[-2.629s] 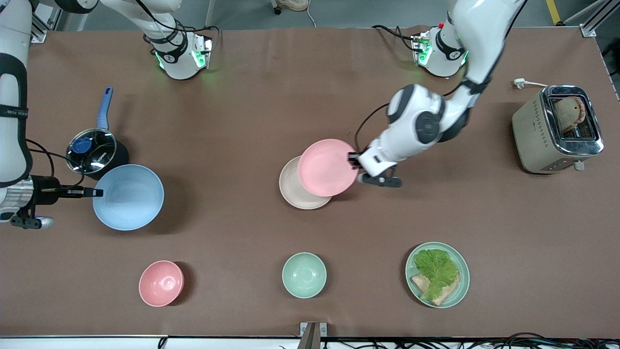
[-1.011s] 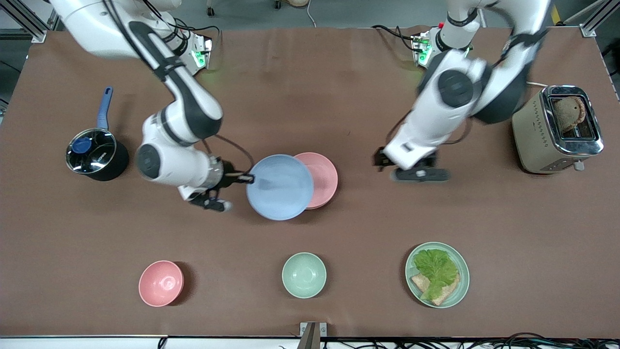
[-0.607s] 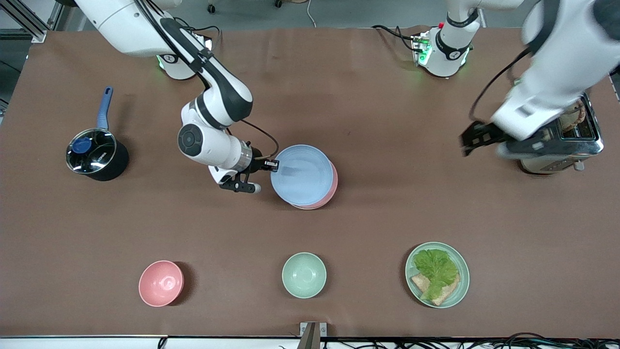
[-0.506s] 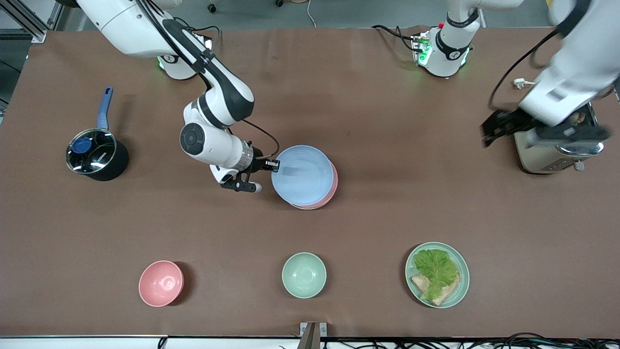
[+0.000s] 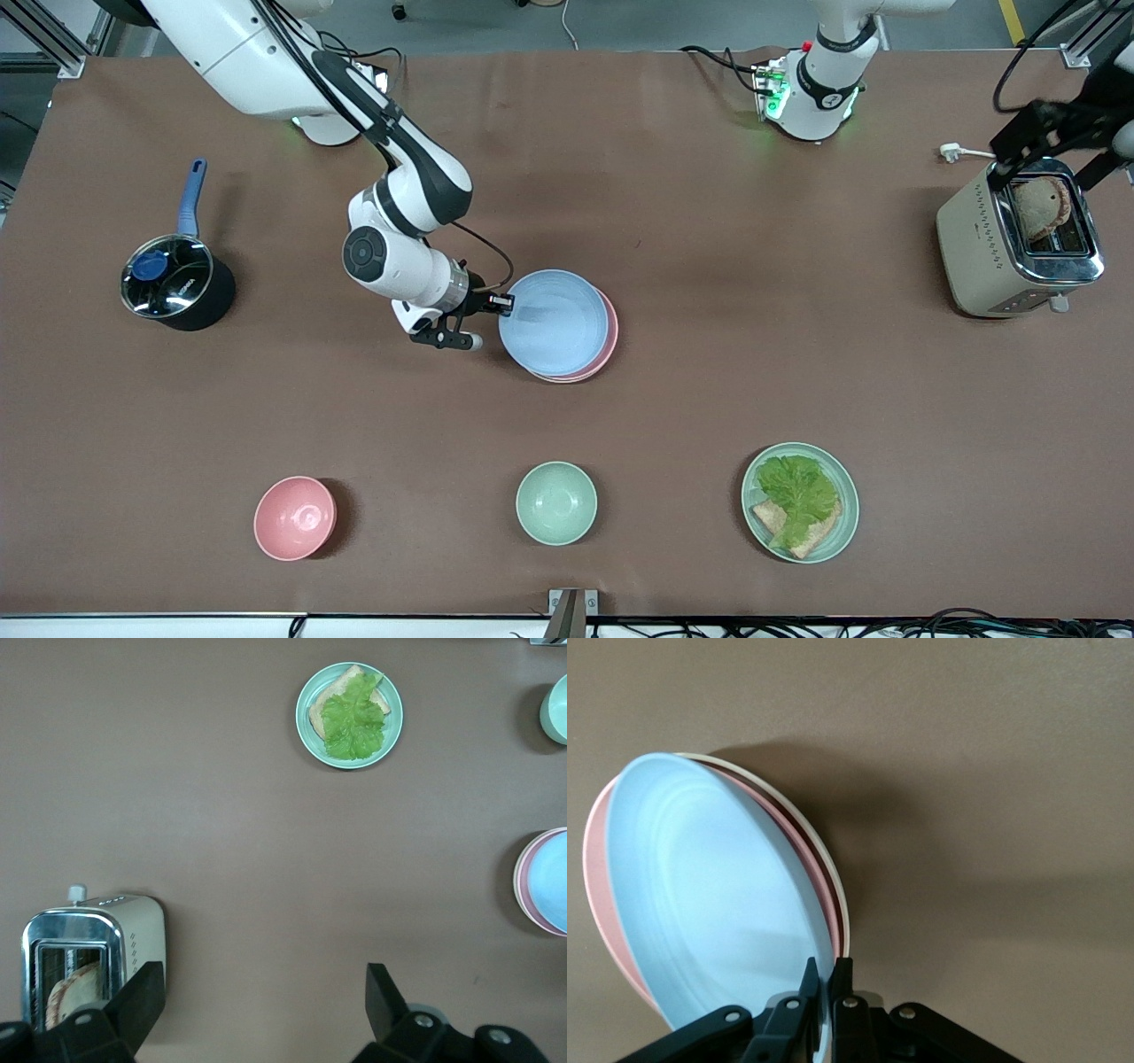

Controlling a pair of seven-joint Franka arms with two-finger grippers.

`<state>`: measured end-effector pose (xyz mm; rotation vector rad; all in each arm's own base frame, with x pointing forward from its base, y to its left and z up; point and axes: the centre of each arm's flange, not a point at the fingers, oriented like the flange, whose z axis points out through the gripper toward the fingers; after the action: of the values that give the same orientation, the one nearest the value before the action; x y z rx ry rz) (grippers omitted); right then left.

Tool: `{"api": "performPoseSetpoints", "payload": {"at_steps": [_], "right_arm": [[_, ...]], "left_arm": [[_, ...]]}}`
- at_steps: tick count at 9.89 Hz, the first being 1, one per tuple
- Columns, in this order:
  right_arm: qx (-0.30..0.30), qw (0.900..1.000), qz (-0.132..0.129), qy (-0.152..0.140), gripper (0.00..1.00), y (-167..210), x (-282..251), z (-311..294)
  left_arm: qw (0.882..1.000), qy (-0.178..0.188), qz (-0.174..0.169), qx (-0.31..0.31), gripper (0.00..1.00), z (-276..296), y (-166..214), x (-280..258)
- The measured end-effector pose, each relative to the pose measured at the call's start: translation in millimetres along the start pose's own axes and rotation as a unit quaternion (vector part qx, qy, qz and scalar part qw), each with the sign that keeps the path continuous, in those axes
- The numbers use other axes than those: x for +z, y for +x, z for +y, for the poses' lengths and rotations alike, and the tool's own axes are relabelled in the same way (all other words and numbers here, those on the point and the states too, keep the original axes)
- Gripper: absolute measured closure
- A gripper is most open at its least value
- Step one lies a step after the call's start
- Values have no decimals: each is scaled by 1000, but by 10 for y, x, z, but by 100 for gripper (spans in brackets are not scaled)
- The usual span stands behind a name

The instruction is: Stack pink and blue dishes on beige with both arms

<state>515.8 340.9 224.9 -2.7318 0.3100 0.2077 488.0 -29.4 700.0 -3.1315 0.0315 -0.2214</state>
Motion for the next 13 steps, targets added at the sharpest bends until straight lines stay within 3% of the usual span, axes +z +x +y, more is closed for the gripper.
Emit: {"api": "performPoseSetpoints", "payload": {"at_steps": [1, 2, 4, 6, 7, 8, 9, 10, 13], "right_arm": [[2, 1000, 3, 3, 92, 10, 46, 12], [3, 1000, 2, 3, 85, 14, 69, 22], [0, 1000, 10, 8, 57, 40, -3, -22], [-21, 999, 33, -2, 27, 84, -500, -153], [-42, 997, 58, -42, 13, 147, -989, -104], [-56, 989, 95, -103, 0, 250, -1553, 88], [-51, 978, 131, -155, 0, 353, -2121, 343], [-26, 970, 160, -182, 0, 446, -2696, 582], [27, 960, 180, -215, 0, 572, -4227, 1159]], "left_arm": [[1000, 2, -3, -2, 0, -2, 59, -158], [1000, 4, -5, -5, 0, -16, 129, -242], [1000, 6, -14, 0, 0, -47, 208, -242], [999, 8, -41, 9, 0, -46, 164, -172], [999, 10, -46, 12, 0, 3, 160, -146], [999, 10, -47, 14, 0, 57, 163, -128], [999, 10, -48, 16, 0, 92, 172, -111], [999, 10, -47, 14, 0, 109, 192, -92], [999, 4, -53, 7, 0, 133, 322, 78]]}}
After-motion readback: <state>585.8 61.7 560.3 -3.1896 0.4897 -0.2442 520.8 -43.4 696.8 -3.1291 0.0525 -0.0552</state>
